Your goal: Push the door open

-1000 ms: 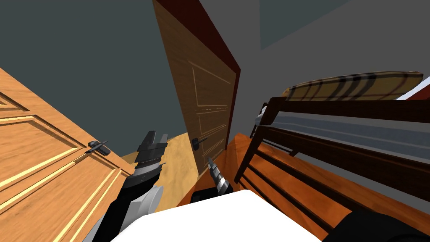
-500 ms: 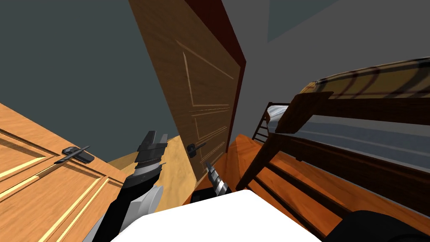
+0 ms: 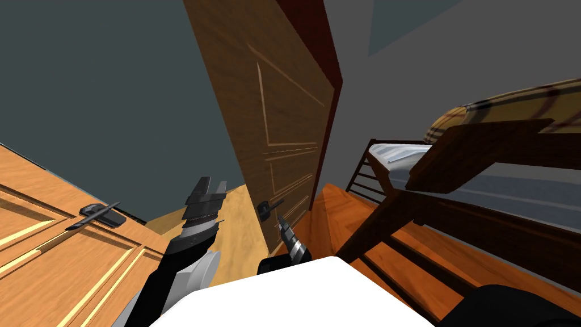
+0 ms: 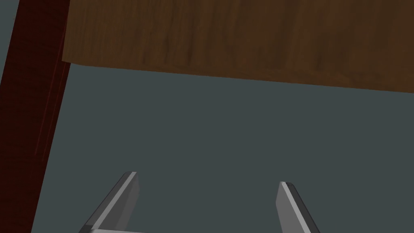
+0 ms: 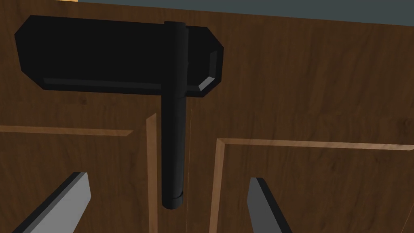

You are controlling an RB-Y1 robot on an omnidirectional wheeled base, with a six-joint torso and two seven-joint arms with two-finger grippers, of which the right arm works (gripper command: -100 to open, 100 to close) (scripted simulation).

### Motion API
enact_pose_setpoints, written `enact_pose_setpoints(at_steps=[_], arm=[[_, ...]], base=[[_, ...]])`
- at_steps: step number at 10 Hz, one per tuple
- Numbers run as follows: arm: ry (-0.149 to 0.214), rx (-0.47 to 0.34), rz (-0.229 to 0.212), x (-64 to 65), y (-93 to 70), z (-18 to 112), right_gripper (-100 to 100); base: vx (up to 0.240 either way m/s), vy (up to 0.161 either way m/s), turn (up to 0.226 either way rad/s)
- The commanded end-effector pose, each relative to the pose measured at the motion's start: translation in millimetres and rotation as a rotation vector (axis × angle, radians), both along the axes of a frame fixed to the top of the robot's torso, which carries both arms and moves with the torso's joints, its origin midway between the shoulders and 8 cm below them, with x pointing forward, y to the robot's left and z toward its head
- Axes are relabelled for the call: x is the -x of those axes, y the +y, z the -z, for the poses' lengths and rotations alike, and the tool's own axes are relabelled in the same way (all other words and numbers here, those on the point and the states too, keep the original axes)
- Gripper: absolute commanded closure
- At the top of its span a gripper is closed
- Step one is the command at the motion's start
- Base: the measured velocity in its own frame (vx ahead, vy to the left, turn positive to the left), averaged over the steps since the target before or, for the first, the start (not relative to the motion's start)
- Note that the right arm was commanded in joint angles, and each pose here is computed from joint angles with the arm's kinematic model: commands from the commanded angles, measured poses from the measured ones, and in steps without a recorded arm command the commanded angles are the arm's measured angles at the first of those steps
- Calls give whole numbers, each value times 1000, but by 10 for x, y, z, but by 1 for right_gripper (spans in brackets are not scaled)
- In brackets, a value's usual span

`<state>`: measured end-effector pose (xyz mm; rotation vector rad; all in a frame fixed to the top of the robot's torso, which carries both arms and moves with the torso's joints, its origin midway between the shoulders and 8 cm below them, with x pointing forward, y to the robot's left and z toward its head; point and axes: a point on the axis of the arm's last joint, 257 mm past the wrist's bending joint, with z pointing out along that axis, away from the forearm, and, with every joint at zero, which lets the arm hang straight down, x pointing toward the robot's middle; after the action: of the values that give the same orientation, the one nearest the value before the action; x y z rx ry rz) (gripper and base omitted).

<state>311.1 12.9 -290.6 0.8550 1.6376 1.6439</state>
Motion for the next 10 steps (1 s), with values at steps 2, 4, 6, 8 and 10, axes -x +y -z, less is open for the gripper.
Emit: enact_pose_setpoints(at_steps=[2,4,6,8,10], arm=[[4,0,9,-71,19,11,-100],[7,0,16,-128,31,17,-100],[7,0,16,-134,32,13,-100],[7,0,16,-134,32,13,100],[7,0,16,-134,32,13,100]], base=[[161,125,30],[171,109,38],[118,75,12],[-19,-13,0],[-20,-14,1]])
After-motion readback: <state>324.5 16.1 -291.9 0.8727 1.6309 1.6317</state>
